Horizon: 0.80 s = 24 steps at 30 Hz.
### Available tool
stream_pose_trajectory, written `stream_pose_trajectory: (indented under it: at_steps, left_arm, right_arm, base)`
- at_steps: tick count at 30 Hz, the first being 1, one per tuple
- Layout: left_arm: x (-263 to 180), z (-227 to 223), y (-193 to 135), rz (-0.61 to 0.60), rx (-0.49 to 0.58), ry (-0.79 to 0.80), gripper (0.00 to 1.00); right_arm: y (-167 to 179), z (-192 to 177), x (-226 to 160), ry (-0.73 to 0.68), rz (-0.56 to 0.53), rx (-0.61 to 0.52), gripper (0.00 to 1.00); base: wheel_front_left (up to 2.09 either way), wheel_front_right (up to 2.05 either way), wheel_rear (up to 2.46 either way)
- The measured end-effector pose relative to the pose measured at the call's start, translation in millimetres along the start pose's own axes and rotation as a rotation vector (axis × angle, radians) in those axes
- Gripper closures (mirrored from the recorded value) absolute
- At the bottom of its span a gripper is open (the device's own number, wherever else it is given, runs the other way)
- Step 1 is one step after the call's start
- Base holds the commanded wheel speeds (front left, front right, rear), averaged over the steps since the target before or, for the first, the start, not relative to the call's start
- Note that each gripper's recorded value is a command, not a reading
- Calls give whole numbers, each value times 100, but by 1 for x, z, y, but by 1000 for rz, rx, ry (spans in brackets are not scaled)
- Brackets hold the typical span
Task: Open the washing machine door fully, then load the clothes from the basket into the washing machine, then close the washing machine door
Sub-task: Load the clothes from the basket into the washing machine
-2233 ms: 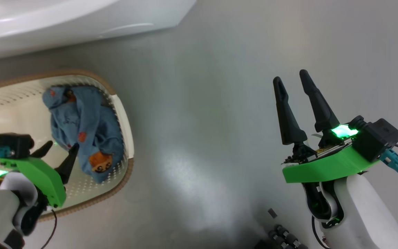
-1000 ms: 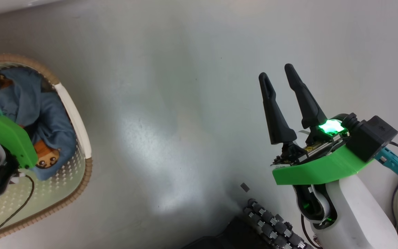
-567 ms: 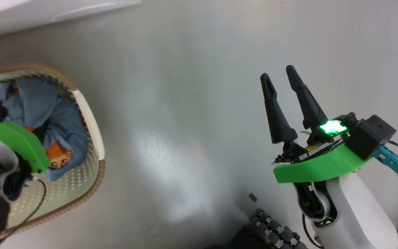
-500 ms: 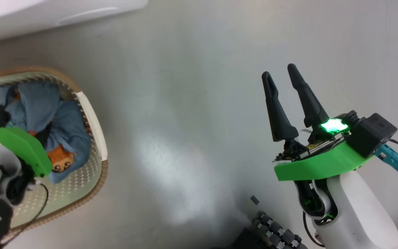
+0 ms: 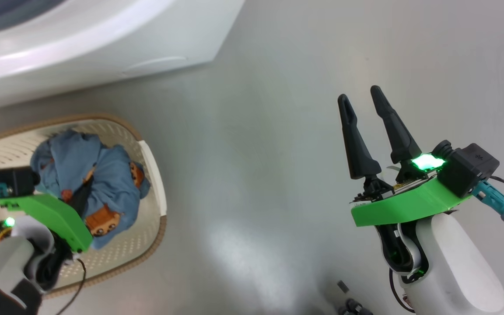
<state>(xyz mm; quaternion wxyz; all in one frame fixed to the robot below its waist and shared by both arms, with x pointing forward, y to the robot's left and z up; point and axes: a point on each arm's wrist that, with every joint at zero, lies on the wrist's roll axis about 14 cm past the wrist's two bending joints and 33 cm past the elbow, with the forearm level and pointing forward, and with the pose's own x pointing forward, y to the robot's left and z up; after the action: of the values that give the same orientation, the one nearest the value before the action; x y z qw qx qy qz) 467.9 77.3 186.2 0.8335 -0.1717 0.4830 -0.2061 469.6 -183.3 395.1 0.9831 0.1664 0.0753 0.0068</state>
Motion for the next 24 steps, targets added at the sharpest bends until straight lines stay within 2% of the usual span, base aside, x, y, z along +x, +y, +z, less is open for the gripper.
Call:
stream_pose_trajectory:
  at_steps: [19,24]
  left_arm:
    - [-95,59,-50,-60,13,-315,100]
    - [-127,87,-56,-52,13,-446,100]
  right_arm:
    - [33,46,-26,-97,65,-2,0]
    - [37,53,-38,-112,71,-6,0]
  base:
    - [0,0,0]
    - [0,0,0]
